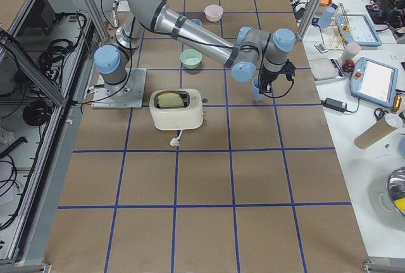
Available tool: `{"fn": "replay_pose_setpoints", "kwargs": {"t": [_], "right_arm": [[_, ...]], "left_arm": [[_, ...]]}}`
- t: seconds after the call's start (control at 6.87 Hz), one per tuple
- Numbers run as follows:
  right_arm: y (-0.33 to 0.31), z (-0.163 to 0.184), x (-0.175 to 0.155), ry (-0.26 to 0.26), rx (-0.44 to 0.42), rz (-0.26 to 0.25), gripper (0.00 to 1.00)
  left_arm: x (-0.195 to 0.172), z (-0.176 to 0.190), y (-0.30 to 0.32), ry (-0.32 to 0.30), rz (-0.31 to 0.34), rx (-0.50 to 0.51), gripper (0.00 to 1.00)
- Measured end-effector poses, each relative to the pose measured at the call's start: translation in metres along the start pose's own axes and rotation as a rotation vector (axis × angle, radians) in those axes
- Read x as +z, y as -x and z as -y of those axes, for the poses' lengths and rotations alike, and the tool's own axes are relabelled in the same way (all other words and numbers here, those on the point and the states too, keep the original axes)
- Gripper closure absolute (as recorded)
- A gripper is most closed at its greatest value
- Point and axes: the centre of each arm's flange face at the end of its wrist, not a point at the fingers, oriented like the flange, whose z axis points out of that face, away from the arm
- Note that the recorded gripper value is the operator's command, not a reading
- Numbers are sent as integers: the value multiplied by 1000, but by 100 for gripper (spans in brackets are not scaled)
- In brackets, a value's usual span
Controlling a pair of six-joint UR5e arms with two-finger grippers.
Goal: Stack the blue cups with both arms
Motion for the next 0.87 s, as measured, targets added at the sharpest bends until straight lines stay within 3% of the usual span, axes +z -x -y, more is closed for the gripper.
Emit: {"fn": "replay_pose_setpoints", "kwargs": {"t": [0.29, 0.44, 0.87], "right_arm": [[70, -38, -59, -22, -2, -6, 100], [123, -74, -77, -31, 16, 7, 100], [261, -202, -95, -66, 93, 57, 100]], "left_arm": [[-1, 0, 0, -1, 0, 0, 0], [-1, 0, 0, -2, 0, 1, 0], [-2, 0, -1, -3, 0, 1, 0]]}}
